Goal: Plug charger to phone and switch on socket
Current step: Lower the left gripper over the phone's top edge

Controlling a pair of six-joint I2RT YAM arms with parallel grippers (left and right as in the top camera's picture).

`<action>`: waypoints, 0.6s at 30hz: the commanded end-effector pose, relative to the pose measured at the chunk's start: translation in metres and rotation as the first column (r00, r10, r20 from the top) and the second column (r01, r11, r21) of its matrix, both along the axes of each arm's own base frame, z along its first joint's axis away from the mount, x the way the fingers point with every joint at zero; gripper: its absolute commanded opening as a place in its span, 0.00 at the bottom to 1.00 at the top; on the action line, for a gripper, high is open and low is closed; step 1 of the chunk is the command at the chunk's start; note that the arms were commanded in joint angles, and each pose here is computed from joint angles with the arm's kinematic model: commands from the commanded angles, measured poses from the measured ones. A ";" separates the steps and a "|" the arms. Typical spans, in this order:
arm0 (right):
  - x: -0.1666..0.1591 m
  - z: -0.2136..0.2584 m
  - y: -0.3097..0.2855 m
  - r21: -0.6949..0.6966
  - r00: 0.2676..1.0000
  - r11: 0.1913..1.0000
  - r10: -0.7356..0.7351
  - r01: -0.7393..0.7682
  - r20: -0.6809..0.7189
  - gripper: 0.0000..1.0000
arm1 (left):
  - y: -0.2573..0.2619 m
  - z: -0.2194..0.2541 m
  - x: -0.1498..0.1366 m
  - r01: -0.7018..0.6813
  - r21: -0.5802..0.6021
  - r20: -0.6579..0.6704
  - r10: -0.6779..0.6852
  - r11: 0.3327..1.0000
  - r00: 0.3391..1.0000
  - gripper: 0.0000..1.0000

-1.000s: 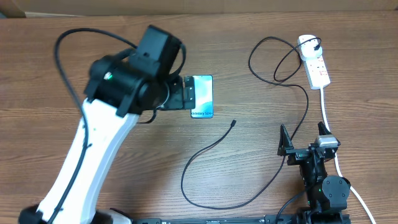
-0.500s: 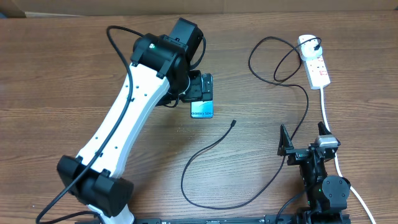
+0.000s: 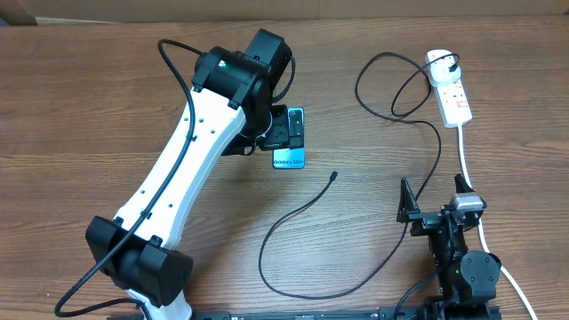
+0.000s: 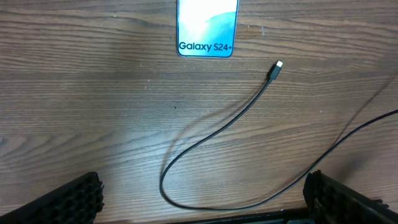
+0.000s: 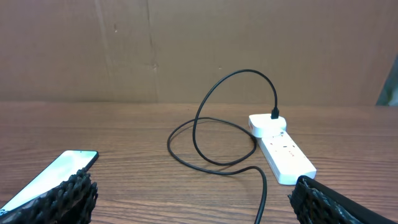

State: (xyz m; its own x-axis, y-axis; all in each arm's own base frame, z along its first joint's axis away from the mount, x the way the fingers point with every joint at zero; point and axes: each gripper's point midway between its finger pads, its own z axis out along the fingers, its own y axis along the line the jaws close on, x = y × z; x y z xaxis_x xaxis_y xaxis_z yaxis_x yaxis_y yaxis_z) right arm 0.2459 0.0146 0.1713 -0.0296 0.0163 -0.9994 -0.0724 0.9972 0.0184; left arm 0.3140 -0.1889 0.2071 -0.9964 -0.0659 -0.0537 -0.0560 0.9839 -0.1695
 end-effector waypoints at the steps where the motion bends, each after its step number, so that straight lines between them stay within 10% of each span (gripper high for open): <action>1: 0.000 -0.002 0.000 -0.004 1.000 1.000 -0.003 0.003 0.005 1.00 | -0.004 0.004 0.003 -0.015 -0.013 0.013 0.015 1.000 1.000 1.00; 18: 0.000 -0.002 0.000 -0.004 1.000 1.000 -0.003 0.003 0.005 1.00 | -0.008 0.014 0.049 0.003 -0.002 0.221 -0.003 1.000 0.975 1.00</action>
State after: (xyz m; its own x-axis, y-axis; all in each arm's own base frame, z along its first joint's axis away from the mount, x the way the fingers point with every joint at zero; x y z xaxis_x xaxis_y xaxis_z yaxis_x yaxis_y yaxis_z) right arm 0.2459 0.0146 0.1712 -0.0300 0.0167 -0.9994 -0.0720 0.9972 0.0188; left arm 0.3492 -0.2037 0.2150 -0.9775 -0.0688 -0.1995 -0.0216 0.9730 -0.2299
